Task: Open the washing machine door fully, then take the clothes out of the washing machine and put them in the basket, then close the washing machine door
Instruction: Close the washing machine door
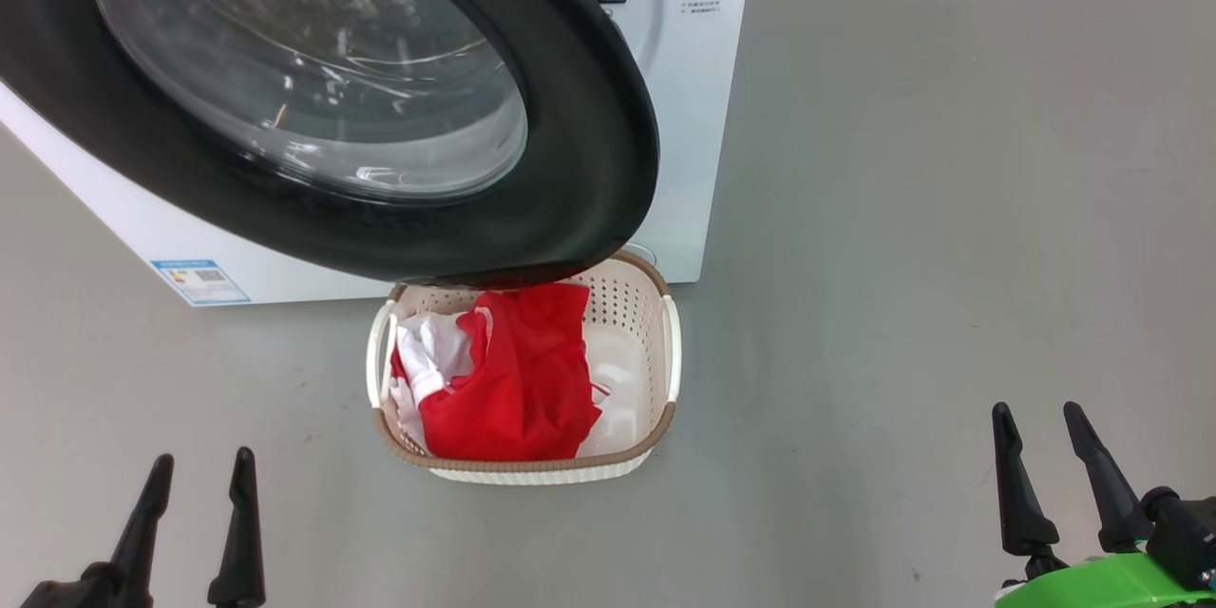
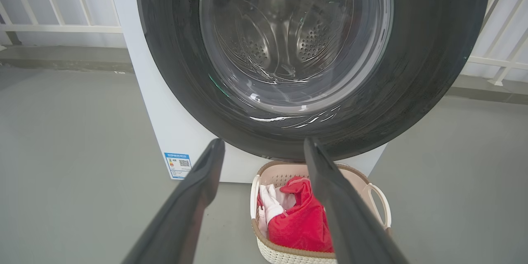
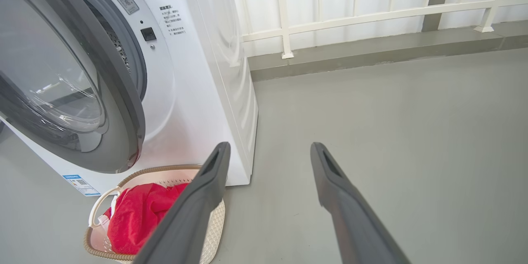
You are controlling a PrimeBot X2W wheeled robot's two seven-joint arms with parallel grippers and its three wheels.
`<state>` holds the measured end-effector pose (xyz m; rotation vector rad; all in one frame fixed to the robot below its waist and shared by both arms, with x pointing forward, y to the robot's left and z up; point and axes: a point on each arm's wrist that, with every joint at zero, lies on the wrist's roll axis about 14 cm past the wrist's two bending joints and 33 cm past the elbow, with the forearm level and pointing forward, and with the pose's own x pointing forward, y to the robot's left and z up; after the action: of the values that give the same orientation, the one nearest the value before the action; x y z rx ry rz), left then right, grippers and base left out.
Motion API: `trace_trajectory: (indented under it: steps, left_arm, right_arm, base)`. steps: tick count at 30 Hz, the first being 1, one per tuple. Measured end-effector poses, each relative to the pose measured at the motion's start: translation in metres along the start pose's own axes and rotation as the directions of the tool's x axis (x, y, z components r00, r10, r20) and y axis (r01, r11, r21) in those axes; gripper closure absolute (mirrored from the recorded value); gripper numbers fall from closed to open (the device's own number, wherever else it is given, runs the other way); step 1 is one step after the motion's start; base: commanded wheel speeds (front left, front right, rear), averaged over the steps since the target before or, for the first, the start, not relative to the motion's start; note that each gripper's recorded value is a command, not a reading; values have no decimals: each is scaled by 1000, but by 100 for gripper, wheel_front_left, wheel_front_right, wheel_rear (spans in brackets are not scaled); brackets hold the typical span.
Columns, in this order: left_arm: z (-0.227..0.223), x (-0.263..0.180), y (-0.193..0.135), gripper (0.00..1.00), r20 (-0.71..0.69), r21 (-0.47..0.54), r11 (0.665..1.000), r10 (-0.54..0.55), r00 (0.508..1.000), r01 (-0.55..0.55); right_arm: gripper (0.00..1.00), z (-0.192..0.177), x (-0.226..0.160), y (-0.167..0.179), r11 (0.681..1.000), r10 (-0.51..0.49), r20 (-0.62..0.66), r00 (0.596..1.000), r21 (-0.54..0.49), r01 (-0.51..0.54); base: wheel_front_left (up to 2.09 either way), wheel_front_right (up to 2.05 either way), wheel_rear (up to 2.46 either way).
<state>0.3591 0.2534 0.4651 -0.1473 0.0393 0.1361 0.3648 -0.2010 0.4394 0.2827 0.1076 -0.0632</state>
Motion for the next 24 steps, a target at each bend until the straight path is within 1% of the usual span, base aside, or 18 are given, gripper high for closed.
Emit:
trace_trajectory:
  steps: [11,12,13,14,15,19,23,24]
  left_arm:
    - [4,-3,0,0,12,0,1000,4,1000,-4]
    - [4,-3,0,0,12,-1,1000,5,1000,-5]
    - [4,-5,1,0,13,-4,1000,8,1000,-8]
    - [4,-5,1,0,13,-5,1000,9,1000,-9]
    - [4,-6,0,0,13,-7,1000,10,1000,-10]
    - [3,-11,-1,0,15,-23,1000,19,1000,-18]
    - [2,-17,-2,0,14,-38,999,28,1000,-27]
    - [2,-17,-2,0,14,-38,999,28,1000,-27]
  right_arm:
    - [0,1,1,7,1000,20,4,1000,2,-20]
    - [9,1,1,9,1000,27,2,1000,2,-27]
    - [59,-1,2,14,999,43,-1,999,5,-43]
    - [84,-1,3,17,999,52,-3,999,6,-52]
    - [100,-2,4,21,998,63,-6,998,7,-63]
    - [100,-5,9,38,994,113,-11,994,11,-113]
    - [100,1,23,69,980,198,8,980,18,-198]
    - [100,1,23,69,980,198,8,980,18,-198]
  base:
    - [0,0,0]
    - [0,0,0]
    - [0,0,0]
    - [0,0,0]
    - [0,0,0]
    - [0,0,0]
    - [0,0,0]
    - [0,0,0]
